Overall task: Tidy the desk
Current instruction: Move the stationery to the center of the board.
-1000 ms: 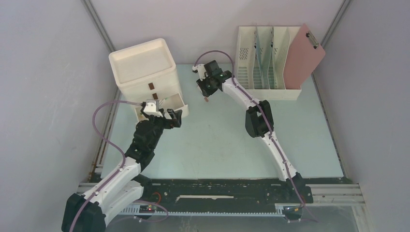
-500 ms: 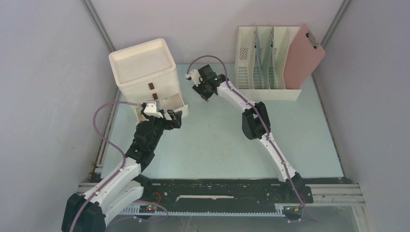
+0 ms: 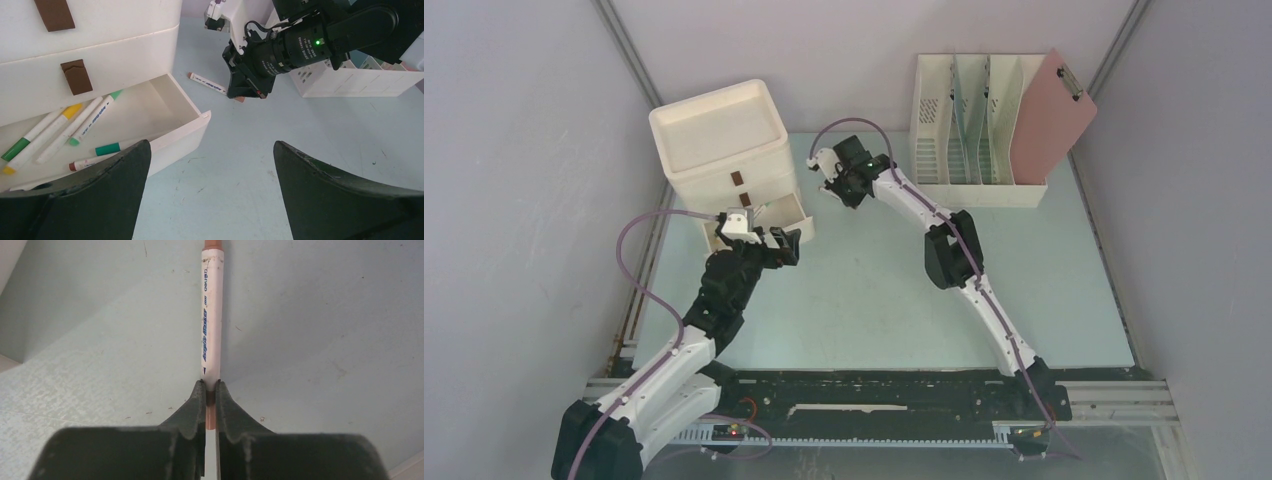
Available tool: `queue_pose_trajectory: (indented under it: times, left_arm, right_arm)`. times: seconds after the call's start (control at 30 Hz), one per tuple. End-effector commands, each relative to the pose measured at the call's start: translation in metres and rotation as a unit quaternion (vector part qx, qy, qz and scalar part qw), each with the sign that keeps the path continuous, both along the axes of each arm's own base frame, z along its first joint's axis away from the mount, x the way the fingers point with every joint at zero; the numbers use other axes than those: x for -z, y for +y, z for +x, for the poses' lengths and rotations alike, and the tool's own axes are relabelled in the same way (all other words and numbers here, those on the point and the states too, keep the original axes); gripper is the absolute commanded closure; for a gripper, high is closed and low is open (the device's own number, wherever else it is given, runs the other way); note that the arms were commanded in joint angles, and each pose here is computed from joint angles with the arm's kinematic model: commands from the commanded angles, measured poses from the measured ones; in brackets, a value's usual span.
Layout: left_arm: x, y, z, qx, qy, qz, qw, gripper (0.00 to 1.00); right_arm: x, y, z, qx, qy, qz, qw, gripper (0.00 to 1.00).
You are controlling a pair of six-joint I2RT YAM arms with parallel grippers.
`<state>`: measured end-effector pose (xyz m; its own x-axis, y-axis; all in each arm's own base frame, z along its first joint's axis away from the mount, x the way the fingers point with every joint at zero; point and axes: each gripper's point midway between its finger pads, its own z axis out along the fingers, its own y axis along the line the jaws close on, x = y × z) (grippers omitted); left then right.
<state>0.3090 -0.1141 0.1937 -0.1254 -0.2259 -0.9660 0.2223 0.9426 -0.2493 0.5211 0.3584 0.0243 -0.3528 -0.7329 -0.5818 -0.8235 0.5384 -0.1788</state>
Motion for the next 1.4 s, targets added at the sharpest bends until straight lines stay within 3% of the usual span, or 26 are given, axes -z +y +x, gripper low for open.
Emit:
queue_pose_trajectory:
  times: [0.0,0.17,0.43,0.63,0.77,1.0,1.2,1.37]
  left_arm:
    - [-0.012,-0.003,0.0,0.006,-0.019,-0.02,1.0,0.0]
    - [-0.018,-0.016,-0.002,0.037,-0.027,-0.053,0.998,0.0]
    - [-0.028,-0.055,-0.007,0.128,-0.026,-0.16,0.979,0.0]
    - [-0.037,-0.087,-0.009,0.198,-0.001,-0.275,0.941,0.0]
    - [-0.043,-0.103,-0.008,0.24,0.014,-0.344,0.908,0.0]
    - [-0.014,-0.126,0.005,0.245,0.077,-0.417,0.872,0.0]
    - [0.014,-0.128,0.016,0.2,0.106,-0.419,0.879,0.0]
    - [0.061,-0.132,0.014,0.132,0.202,-0.359,0.901,0.0]
  right_arm:
    - [0.031,-0.036,-0.037,0.007,0.093,-0.045,0.995,0.94]
    - [0.031,-0.057,-0.071,0.025,0.15,-0.033,0.988,1.0]
    - [-0.018,-0.072,-0.111,0.044,0.213,0.078,0.973,1.0]
    - [-0.064,-0.07,-0.143,0.037,0.241,0.183,0.952,1.0]
    - [-0.092,-0.07,-0.16,0.028,0.287,0.249,0.925,1.0]
    - [-0.116,-0.075,-0.175,0.022,0.327,0.326,0.887,1.0]
    - [-0.096,-0.081,-0.171,0.024,0.321,0.309,0.895,1.0]
    - [-0.112,-0.09,-0.167,0.003,0.303,0.32,0.897,0.99]
